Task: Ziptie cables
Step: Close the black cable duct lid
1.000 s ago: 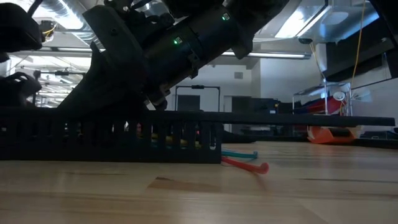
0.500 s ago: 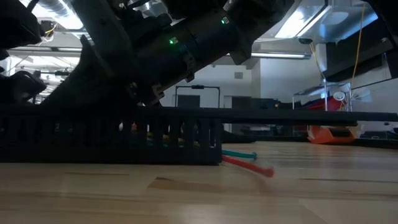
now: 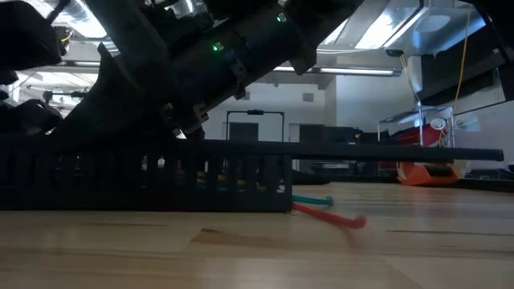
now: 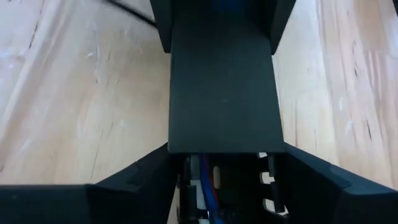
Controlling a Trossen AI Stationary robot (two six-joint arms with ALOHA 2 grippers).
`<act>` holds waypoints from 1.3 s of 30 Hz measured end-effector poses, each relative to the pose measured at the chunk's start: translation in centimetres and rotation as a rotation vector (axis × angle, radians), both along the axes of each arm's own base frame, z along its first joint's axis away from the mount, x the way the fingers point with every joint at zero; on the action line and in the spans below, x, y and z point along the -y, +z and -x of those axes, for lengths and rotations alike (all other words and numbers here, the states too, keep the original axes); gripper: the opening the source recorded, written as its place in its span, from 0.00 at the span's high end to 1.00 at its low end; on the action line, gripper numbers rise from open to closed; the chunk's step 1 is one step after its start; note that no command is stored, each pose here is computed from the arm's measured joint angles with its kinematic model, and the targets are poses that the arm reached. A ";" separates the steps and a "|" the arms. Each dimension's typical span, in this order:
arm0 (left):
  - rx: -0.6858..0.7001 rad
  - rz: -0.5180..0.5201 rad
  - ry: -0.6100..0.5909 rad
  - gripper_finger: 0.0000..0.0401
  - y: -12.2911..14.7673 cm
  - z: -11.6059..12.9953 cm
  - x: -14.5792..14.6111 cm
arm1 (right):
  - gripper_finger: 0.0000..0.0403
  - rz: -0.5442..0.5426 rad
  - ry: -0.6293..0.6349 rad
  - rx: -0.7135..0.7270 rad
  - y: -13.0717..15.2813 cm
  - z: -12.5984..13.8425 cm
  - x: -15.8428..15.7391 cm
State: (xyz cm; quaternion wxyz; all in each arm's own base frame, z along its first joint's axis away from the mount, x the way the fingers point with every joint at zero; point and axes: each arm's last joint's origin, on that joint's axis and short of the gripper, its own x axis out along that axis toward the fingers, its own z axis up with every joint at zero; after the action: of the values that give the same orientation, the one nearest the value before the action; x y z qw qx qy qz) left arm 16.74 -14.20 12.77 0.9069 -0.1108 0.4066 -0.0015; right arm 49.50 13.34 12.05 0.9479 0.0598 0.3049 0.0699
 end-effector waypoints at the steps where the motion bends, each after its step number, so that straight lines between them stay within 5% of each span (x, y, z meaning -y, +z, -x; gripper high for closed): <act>1: 0.001 0.004 0.006 0.41 0.0 -0.1 -0.1 | 0.44 0.001 0.001 0.000 0.0 0.0 0.0; 12: -0.049 0.034 0.011 0.24 2.5 -1.8 -0.9 | 0.44 0.004 0.004 -0.028 0.0 0.1 0.0; 20: -0.026 -0.136 0.015 0.24 8.8 -1.6 -0.7 | 0.44 0.007 0.010 -0.047 -0.1 0.2 0.0; 26: -0.045 -0.156 0.064 0.24 12.9 0.7 -0.7 | 0.44 0.017 0.021 -0.052 -0.2 0.3 0.0; 32: -0.104 -0.098 0.162 0.24 13.4 3.2 -0.8 | 0.44 0.025 0.017 -0.048 -0.2 0.3 0.0; 39: -0.094 -0.054 0.240 0.24 13.4 3.0 -1.0 | 0.44 0.030 0.020 -0.020 -0.1 0.0 0.6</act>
State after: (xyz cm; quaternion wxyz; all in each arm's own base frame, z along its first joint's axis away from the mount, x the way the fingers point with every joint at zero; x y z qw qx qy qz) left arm 13.71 -13.16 26.14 0.8832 -0.1344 0.4322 0.1231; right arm 49.50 12.77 11.94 0.9449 0.0433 0.3158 0.0741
